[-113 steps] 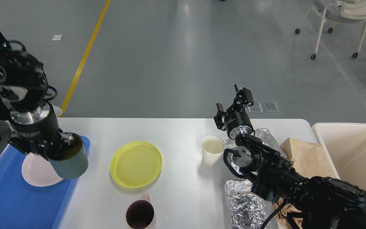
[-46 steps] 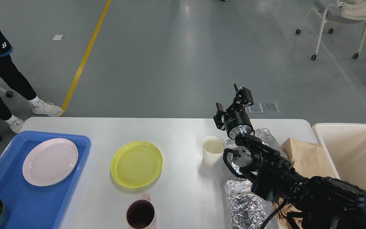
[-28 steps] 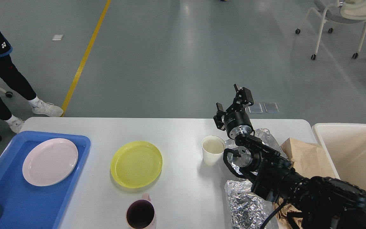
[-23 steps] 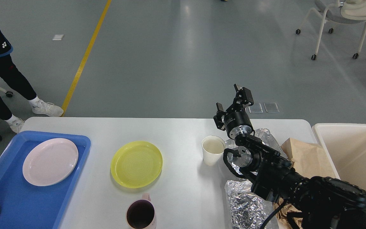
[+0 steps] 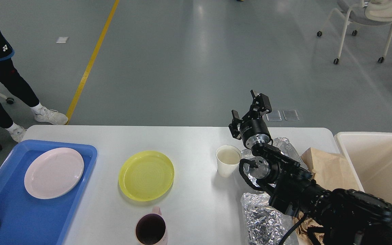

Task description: Tidy desktop

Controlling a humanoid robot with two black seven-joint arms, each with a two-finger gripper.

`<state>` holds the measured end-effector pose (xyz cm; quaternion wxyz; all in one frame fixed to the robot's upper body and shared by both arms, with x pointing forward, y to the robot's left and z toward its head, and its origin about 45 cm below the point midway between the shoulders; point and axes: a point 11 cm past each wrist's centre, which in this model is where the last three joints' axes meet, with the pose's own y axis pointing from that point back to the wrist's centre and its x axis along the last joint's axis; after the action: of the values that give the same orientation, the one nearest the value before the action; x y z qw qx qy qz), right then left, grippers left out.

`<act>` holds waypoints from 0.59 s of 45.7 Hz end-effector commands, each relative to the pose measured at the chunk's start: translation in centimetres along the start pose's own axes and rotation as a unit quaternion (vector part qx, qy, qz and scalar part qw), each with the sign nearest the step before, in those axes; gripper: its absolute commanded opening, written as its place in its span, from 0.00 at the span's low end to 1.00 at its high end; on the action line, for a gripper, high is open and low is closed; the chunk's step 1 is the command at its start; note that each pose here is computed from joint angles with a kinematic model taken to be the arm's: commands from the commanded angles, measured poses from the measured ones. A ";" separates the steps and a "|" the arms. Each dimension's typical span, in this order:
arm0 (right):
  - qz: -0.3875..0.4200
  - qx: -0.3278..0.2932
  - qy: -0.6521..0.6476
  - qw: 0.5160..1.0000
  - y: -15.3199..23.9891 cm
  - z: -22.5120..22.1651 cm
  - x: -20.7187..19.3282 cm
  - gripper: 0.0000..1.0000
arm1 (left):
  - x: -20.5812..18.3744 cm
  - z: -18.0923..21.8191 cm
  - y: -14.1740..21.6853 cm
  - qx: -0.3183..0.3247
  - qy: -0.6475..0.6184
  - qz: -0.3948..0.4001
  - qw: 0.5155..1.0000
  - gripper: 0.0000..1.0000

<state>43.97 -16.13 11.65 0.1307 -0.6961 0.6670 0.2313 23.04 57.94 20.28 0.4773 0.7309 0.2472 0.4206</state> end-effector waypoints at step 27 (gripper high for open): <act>0.000 0.000 0.000 1.000 0.0 0.0 0.0 1.00 | 1.9 17.5 26.2 -0.161 -0.283 -0.049 0.944 0.98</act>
<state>43.97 -16.12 11.65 0.1308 -0.6962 0.6669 0.2314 34.97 44.84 38.72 0.6853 0.6722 0.1334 0.2466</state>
